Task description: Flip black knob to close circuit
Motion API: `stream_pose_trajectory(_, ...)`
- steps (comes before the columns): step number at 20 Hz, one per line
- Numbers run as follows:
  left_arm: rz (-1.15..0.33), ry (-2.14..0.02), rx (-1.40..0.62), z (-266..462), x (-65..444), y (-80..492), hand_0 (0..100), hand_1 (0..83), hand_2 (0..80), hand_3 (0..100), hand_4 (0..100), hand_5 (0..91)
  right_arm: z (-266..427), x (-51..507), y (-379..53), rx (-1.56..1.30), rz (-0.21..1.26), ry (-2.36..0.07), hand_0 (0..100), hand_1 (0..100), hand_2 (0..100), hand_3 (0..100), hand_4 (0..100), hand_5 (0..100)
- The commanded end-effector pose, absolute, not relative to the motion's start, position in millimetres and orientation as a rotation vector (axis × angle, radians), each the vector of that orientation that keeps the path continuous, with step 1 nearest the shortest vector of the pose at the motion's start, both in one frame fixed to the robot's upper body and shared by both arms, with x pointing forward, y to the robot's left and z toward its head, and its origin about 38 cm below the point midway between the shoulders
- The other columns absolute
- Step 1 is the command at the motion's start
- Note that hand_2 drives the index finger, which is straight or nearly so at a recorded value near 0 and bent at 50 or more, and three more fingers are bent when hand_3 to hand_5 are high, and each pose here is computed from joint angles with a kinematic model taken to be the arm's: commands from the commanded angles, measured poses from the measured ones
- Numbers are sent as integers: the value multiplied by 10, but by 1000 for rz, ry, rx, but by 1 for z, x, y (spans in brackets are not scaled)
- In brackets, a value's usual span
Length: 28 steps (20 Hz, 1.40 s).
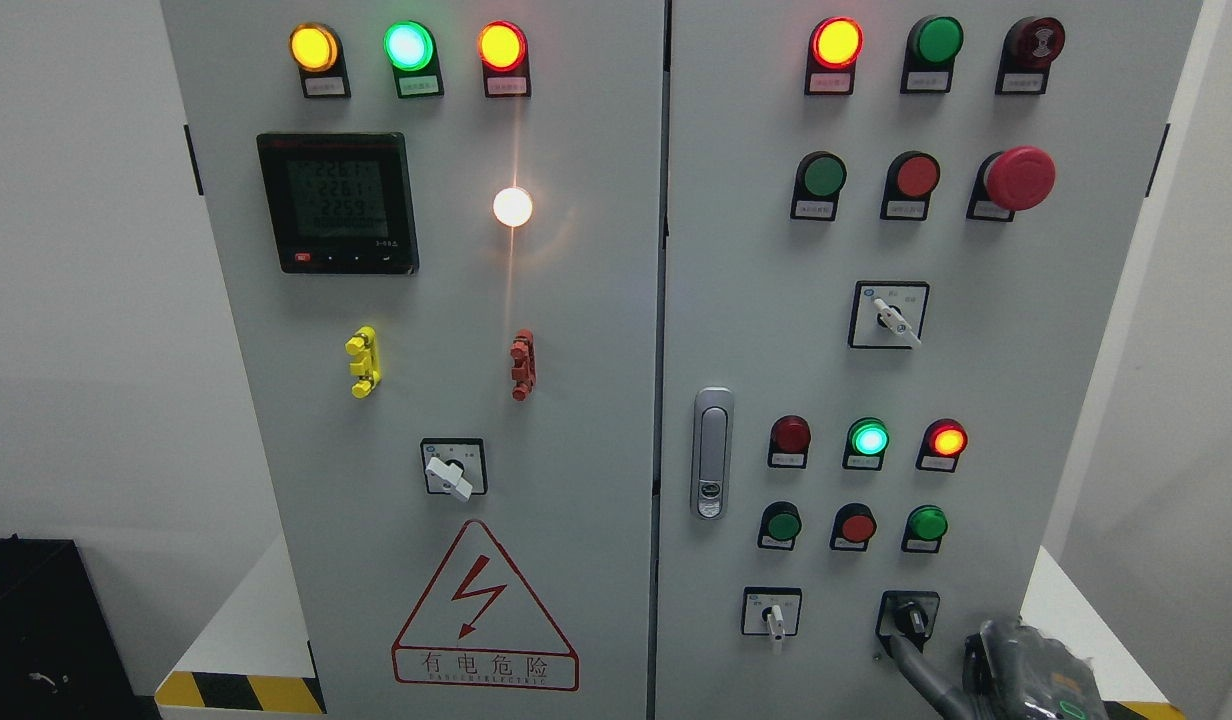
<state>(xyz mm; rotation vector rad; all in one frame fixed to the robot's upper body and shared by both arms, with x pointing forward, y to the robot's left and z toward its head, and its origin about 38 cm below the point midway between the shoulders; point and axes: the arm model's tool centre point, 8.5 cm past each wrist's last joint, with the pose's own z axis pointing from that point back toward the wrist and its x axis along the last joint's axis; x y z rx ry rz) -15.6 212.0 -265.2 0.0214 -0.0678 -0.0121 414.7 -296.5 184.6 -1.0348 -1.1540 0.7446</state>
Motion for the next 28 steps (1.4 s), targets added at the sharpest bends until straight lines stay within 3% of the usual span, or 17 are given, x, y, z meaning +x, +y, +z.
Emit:
stream_pose_trajectory(1,-12,-68,22,-265,-16,212,120,556,0,0,0,0,181,406,-258,-941,792,-1244,0,0,889,1000,913,905)
stream_pose_trajectory(5,-12,-68,22,-265,-16,212,120,556,0,0,0,0,181,391,-251,-928,747,-1330,0,2,847,1000,895,890)
stream_pose_trajectory(10,-12,-68,22,-265,-16,212,120,556,0,0,0,0,171,360,-237,-763,644,-1468,0,45,715,956,829,757)
stream_pose_trajectory(15,-12,-68,22,-265,-16,212,120,556,0,0,0,0,157,336,-235,-443,403,-1600,0,56,548,861,767,643)
stream_pose_trajectory(20,-12,-68,22,-265,-16,212,120,556,0,0,0,0,138,295,-233,-83,166,-1634,0,56,285,533,542,467)
stream_pose_trajectory(22,-12,-68,22,-265,-16,212,120,556,0,0,0,0,133,283,-234,28,74,-1676,0,43,168,371,384,356)
stream_pose_trajectory(24,-12,-68,22,-265,-16,212,120,556,0,0,0,0,129,269,-234,132,0,-1736,0,34,105,281,296,265)
stream_pose_trajectory(28,-12,-68,22,-265,-16,212,120,556,0,0,0,0,115,237,-225,241,81,-1767,0,44,0,98,63,0)
